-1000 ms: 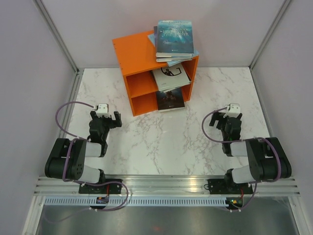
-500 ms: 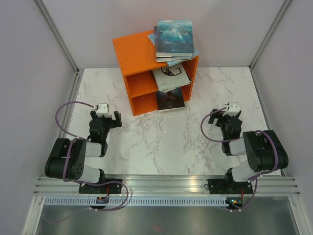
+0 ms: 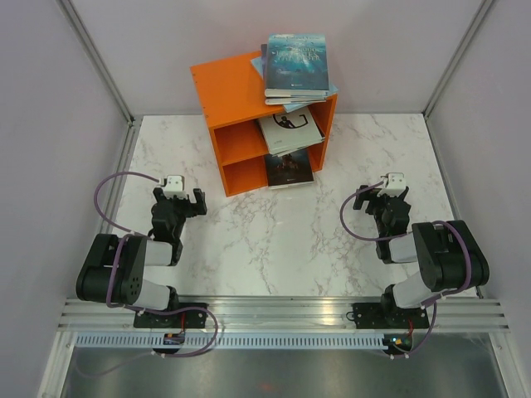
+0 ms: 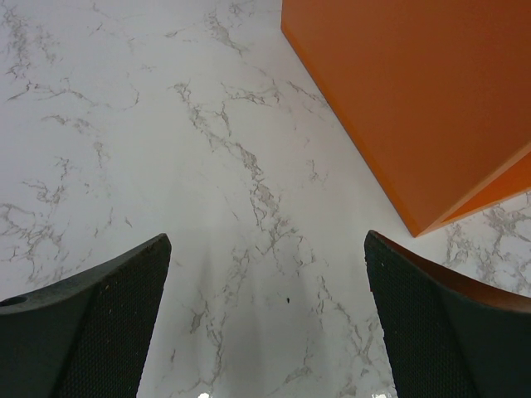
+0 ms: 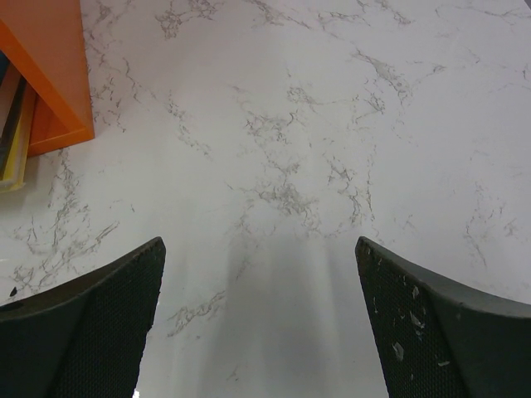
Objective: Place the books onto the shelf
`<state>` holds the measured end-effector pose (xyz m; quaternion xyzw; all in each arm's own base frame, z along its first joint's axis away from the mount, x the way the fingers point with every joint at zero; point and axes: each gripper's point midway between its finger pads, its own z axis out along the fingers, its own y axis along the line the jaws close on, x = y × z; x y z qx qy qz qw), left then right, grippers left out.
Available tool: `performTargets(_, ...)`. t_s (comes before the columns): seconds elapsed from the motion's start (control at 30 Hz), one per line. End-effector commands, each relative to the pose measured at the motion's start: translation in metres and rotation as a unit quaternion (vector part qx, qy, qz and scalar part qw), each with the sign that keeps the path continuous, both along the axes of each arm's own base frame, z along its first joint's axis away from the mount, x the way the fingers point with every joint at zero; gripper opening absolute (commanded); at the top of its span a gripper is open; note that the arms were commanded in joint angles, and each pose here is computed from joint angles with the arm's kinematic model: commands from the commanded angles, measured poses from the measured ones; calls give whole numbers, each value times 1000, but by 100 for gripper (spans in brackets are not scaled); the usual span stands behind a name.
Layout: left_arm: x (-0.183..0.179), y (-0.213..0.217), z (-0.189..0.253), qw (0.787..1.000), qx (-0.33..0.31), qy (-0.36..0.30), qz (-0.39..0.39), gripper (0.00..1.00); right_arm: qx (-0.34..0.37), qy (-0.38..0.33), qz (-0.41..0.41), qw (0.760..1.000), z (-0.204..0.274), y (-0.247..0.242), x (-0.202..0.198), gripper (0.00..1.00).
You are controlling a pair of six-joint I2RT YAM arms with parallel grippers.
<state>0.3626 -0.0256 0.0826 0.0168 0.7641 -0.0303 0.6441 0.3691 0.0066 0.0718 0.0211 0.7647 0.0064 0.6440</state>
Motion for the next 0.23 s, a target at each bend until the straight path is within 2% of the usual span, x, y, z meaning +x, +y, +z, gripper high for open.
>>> performTargets(0.0,11,5,23,999,22,-45,3,100,-3,-37,12,999,21,3,10,98)
performTargets(0.2,8,-1,23,999,23,-46,-13,100,-4,-37,12,999,21,3,10,98)
